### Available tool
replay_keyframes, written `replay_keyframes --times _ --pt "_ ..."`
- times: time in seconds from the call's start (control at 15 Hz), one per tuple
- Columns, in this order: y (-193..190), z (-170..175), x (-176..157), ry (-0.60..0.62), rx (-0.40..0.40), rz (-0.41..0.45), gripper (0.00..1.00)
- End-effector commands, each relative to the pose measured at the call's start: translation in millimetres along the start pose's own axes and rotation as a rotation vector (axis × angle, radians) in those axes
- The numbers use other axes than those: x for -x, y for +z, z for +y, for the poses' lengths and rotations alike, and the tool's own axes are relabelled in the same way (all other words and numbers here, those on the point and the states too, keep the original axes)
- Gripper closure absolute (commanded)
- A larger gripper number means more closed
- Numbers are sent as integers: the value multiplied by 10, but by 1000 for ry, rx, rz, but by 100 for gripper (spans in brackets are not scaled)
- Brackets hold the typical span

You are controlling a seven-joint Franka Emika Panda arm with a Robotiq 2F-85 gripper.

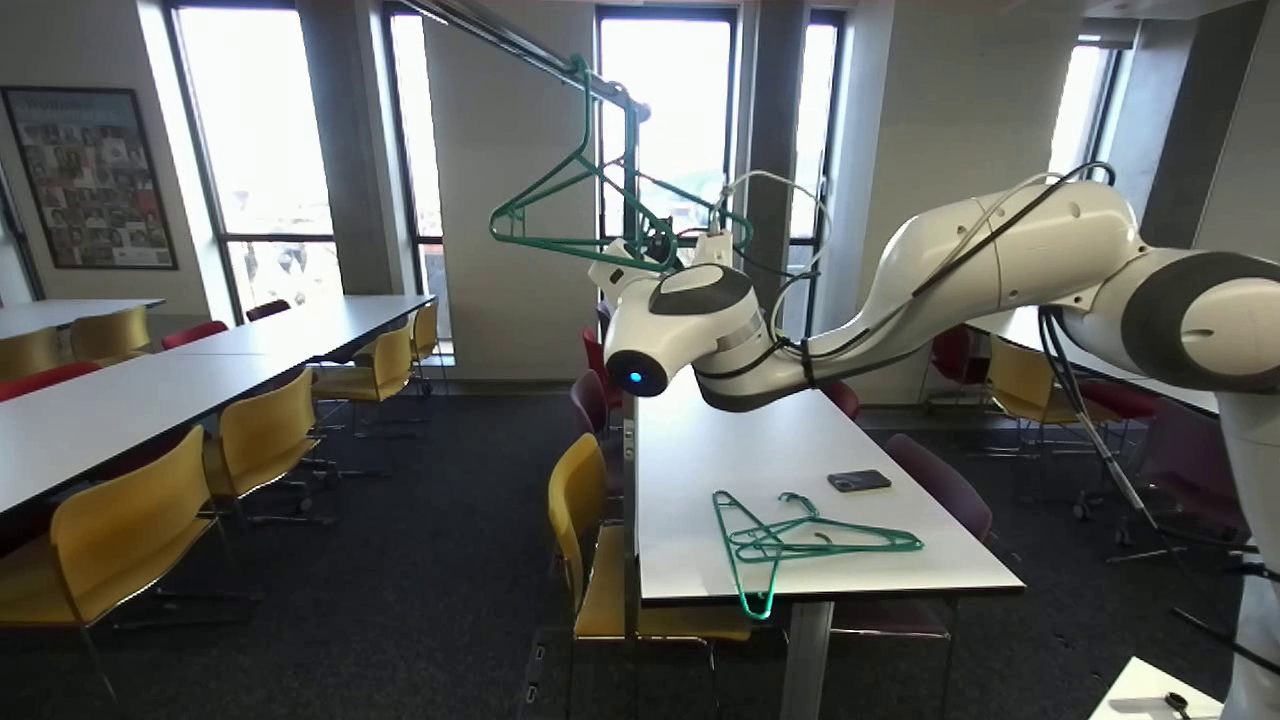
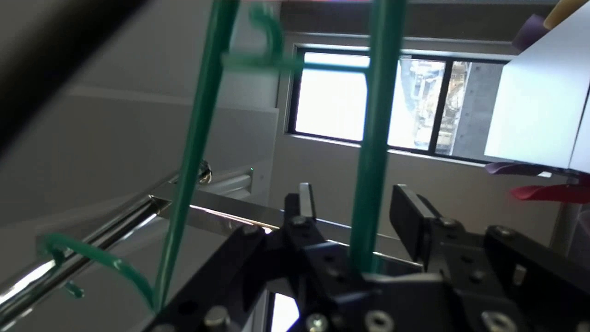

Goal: Put one green hanger from the table and put it on the railing

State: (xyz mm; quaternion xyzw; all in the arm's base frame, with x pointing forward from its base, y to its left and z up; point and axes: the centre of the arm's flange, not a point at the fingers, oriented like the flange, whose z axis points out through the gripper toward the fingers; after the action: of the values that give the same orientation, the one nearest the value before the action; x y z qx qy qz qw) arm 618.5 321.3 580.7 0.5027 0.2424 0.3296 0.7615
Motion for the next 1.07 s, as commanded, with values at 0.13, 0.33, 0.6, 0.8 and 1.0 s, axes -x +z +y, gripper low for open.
replay_keyframes --times 0.13,0.33,0.6,0.8,1.0 --pt "-420 150 262 290 115 10 3" --pt "-558 246 279 440 177 42 0" --pt "-678 373 324 598 227 89 0" --pt "-812 452 405 740 154 124 0" --pt "-995 449 482 868 25 134 0"
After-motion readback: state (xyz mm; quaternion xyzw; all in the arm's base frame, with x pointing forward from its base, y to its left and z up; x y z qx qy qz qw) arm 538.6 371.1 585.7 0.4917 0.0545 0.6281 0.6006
